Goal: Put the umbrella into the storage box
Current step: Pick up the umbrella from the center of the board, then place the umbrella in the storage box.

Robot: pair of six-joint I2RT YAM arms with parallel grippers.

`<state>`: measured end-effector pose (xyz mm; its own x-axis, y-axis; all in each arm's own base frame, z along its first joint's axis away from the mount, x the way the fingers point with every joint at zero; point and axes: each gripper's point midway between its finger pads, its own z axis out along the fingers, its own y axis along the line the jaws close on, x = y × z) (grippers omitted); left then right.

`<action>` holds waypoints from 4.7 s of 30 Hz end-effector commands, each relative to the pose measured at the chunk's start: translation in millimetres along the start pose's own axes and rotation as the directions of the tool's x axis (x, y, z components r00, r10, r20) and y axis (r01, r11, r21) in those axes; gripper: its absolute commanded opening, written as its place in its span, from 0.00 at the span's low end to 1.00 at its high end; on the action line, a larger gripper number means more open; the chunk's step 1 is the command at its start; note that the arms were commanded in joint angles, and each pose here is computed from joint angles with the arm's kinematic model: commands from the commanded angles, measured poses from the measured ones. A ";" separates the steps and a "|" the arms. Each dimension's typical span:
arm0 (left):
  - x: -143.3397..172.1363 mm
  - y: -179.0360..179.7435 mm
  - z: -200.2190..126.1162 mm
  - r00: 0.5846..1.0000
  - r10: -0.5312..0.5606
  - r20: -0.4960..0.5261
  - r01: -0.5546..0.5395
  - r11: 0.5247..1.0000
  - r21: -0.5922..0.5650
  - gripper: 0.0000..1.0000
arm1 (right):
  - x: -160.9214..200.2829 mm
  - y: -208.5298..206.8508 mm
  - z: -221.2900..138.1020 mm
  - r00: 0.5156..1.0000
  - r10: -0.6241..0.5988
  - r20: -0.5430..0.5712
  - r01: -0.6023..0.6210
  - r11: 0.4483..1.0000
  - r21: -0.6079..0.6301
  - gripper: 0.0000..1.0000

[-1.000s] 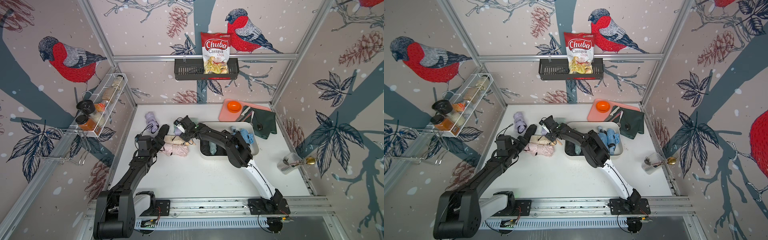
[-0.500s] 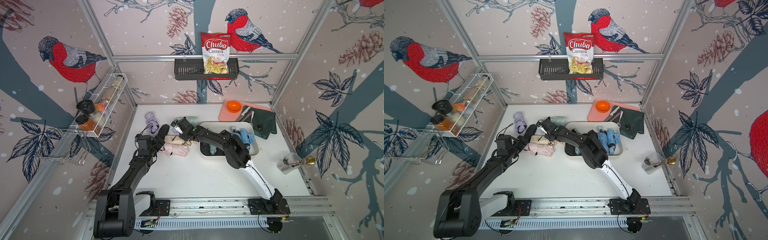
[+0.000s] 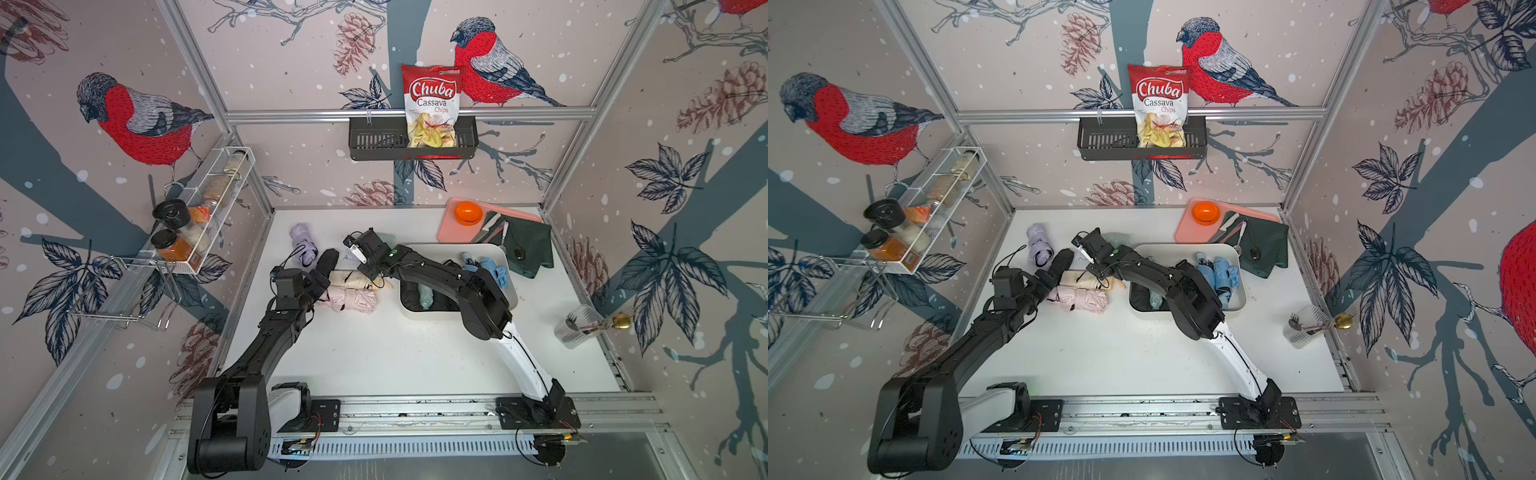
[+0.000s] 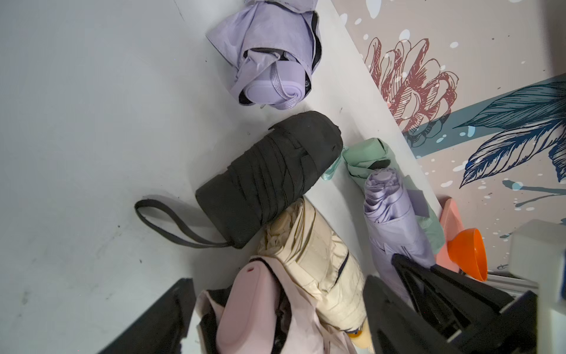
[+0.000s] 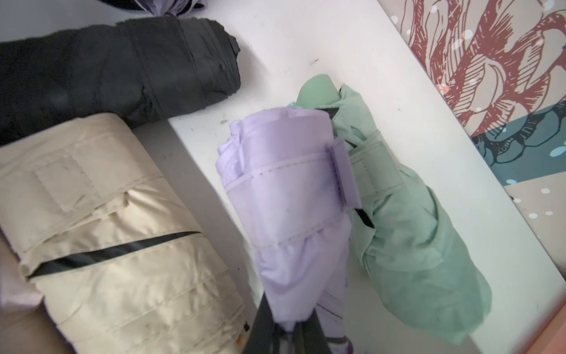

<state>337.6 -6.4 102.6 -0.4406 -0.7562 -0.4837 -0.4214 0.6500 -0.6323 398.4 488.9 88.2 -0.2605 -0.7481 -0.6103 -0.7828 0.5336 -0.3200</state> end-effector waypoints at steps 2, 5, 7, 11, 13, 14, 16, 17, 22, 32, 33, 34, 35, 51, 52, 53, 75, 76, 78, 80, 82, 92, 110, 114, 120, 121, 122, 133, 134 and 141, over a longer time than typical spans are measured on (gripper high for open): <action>-4.8 -8.2 -0.6 1.000 0.006 0.007 -0.006 1.000 0.028 0.90 | -22.0 -9.0 -21.7 0.992 0.114 0.056 -0.114 0.993 0.002 0.00; -5.8 -11.0 -2.3 1.000 0.010 0.009 -0.010 0.999 0.039 0.89 | -34.2 -15.4 -43.6 0.976 0.204 0.082 -0.203 0.979 -0.022 0.00; -6.1 -14.0 -3.5 1.000 0.018 0.006 -0.018 0.999 0.050 0.89 | -43.1 -20.5 -64.3 0.956 0.270 0.112 -0.265 0.963 -0.059 0.00; -7.5 -23.6 -7.9 0.999 0.039 0.003 -0.040 0.995 0.087 0.89 | -54.6 -38.2 -106.4 0.905 0.395 0.161 -0.375 0.916 -0.142 0.00; -6.1 -29.3 -11.2 0.999 0.053 -0.002 -0.052 0.992 0.112 0.90 | -53.2 -50.3 -127.7 0.876 0.452 0.169 -0.425 0.888 -0.176 0.00; -6.1 -32.2 -13.2 0.998 0.059 -0.001 -0.058 0.991 0.124 0.90 | -51.4 -57.2 -136.4 0.861 0.479 0.171 -0.449 0.874 -0.186 0.00; -4.5 -41.1 -17.5 0.997 0.083 0.002 -0.082 0.986 0.148 0.90 | -39.9 -72.1 -153.5 0.826 0.540 0.163 -0.507 0.837 -0.205 0.00; -2.5 -45.9 -19.5 0.995 0.098 0.002 -0.097 0.983 0.155 0.90 | -33.2 -80.3 -160.9 0.807 0.569 0.160 -0.535 0.818 -0.211 0.00; 15.6 -80.9 -27.2 0.978 0.211 0.003 -0.208 0.960 0.187 0.93 | 19.0 -121.3 -197.0 0.691 0.712 0.128 -0.672 0.697 -0.250 0.00; 67.4 -129.5 -16.1 0.933 0.351 -0.083 -0.316 0.905 0.284 0.93 | 137.8 -180.6 -265.5 0.522 0.836 0.168 -0.826 0.545 -0.143 0.00; 72.8 -134.0 -14.2 0.927 0.362 -0.093 -0.322 0.899 0.297 0.93 | 149.1 -185.0 -271.4 0.510 0.843 0.167 -0.839 0.531 -0.120 0.00; 79.0 -138.9 -12.8 0.922 0.374 -0.104 -0.327 0.893 0.309 0.93 | 162.2 -187.6 -273.0 0.498 0.854 0.152 -0.853 0.514 -0.092 0.00; 84.9 -142.5 -11.4 0.916 0.385 -0.113 -0.333 0.887 0.320 0.93 | 172.1 -191.1 -278.8 0.485 0.861 0.152 -0.864 0.499 -0.070 0.00; 146.5 -166.2 10.7 0.836 0.498 -0.230 -0.385 0.831 0.400 0.93 | 266.2 -211.9 -271.8 0.337 0.940 0.049 -0.941 0.338 -0.013 0.00; 148.2 -165.9 11.8 0.834 0.500 -0.235 -0.385 0.831 0.401 0.93 | 272.8 -211.2 -262.6 0.328 0.944 0.020 -0.945 0.328 0.002 0.00; 149.8 -165.2 13.3 0.832 0.500 -0.240 -0.384 0.832 0.399 0.93 | 275.2 -211.5 -259.2 0.325 0.946 0.010 -0.946 0.325 0.006 0.00; 160.4 -157.3 29.8 0.814 0.507 -0.284 -0.397 0.842 0.366 0.92 | 337.7 -227.7 -229.6 0.286 0.957 -0.043 -0.901 0.284 0.327 0.47; 160.2 -157.2 30.0 0.814 0.507 -0.284 -0.397 0.842 0.364 0.92 | 334.3 -228.4 -231.2 0.300 0.953 -0.036 -0.892 0.294 0.343 0.51; 159.0 -157.3 29.9 0.815 0.508 -0.281 -0.400 0.842 0.362 0.92 | 325.1 -230.5 -236.1 0.338 0.941 -0.016 -0.868 0.318 0.382 0.56; 158.9 -156.4 29.8 0.814 0.508 -0.281 -0.402 0.843 0.358 0.92 | 314.0 -231.8 -241.0 0.387 0.922 0.004 -0.834 0.348 0.428 0.62; 157.6 -156.6 29.8 0.815 0.510 -0.276 -0.406 0.842 0.357 0.92 | 303.7 -233.5 -246.6 0.428 0.904 0.028 -0.800 0.364 0.476 0.66; 161.9 -156.7 33.2 0.812 0.508 -0.288 -0.397 0.842 0.365 0.92 | 296.8 -232.3 -240.7 0.516 0.855 0.043 -0.697 0.390 0.602 0.59; 166.2 -153.9 34.7 0.810 0.502 -0.304 -0.386 0.846 0.369 0.92 | 319.0 -222.7 -195.0 0.565 0.822 -0.078 -0.577 0.460 0.675 0.55; 166.0 -153.7 34.0 0.810 0.502 -0.304 -0.387 0.846 0.367 0.92 | 326.8 -225.3 -190.1 0.551 0.830 -0.085 -0.581 0.455 0.675 0.46; 166.6 -152.9 35.1 0.808 0.503 -0.305 -0.389 0.846 0.365 0.92 | 332.9 -224.4 -181.8 0.527 0.844 -0.098 -0.627 0.464 0.626 0.33; 167.0 -152.8 35.4 0.808 0.503 -0.306 -0.389 0.846 0.364 0.92 | 333.2 -222.7 -179.4 0.522 0.846 -0.103 -0.641 0.469 0.607 0.31; 167.2 -152.9 35.6 0.808 0.502 -0.307 -0.388 0.847 0.365 0.92 | 333.1 -220.6 -176.3 0.514 0.851 -0.108 -0.661 0.473 0.583 0.31; 165.5 -152.2 35.2 0.810 0.500 -0.306 -0.390 0.850 0.355 0.92 | 373.2 -194.0 -153.1 0.359 0.903 -0.237 -0.745 0.430 0.510 0.25; 165.5 -152.5 35.1 0.810 0.500 -0.306 -0.389 0.850 0.356 0.92 | 376.1 -191.4 -152.1 0.349 0.903 -0.250 -0.745 0.429 0.511 0.24; 164.3 -151.4 35.2 0.811 0.498 -0.307 -0.391 0.852 0.349 0.92 | 390.2 -184.0 -159.9 0.312 0.900 -0.304 -0.687 0.435 0.583 0.20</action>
<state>354.3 -231.1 91.9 -0.8181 -0.2612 -0.5123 0.0855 0.8257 -0.5576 401.5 39.2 55.5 -0.8727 0.1267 -0.4715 0.1857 0.9793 -0.0805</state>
